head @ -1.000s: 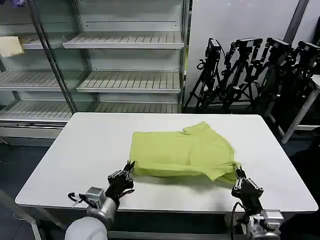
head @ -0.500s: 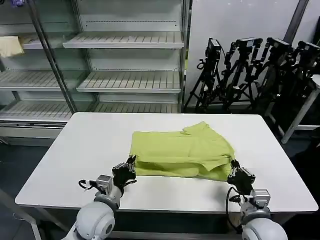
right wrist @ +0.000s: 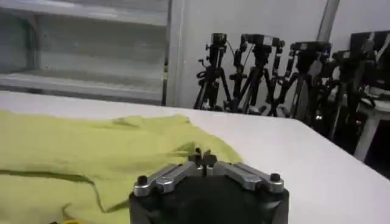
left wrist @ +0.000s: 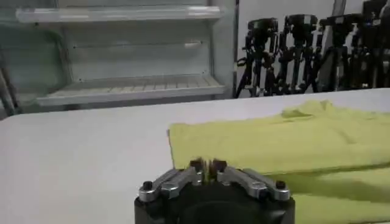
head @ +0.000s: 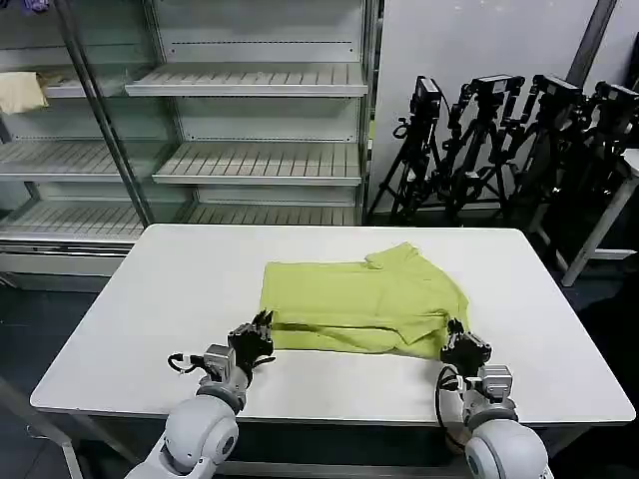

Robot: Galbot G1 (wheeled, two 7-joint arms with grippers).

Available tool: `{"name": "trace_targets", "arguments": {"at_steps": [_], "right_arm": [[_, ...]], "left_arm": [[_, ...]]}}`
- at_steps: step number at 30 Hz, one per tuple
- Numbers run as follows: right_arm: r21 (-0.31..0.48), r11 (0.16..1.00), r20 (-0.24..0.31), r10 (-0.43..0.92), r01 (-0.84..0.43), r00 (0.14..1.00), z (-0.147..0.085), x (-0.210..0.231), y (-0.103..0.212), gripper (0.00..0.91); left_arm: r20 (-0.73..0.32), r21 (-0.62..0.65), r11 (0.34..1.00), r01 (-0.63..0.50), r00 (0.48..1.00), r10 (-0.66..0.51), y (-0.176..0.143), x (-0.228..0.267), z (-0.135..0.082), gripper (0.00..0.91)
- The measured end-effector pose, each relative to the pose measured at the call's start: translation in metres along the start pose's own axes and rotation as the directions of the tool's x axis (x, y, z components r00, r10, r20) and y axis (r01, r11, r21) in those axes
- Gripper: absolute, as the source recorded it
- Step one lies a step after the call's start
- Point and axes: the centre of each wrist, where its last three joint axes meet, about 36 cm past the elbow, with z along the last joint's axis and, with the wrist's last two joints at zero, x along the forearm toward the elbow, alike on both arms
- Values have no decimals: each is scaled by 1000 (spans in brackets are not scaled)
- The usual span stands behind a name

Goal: Fold and organize the clothes.

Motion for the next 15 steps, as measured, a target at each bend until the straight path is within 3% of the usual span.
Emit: {"name": "trace_targets", "arguments": {"at_steps": [8,15], "right_arm": [[4,1000,-2,14,-14,1000,-3,16,-12,907],[-3,998,-49,60,-60,997,0,23,-29,907]], "left_arm": [[-6,20,1000,9,1000,-9,2,11,1,907],[-42,56,998,-2,999,5,0,19,6,907]]}}
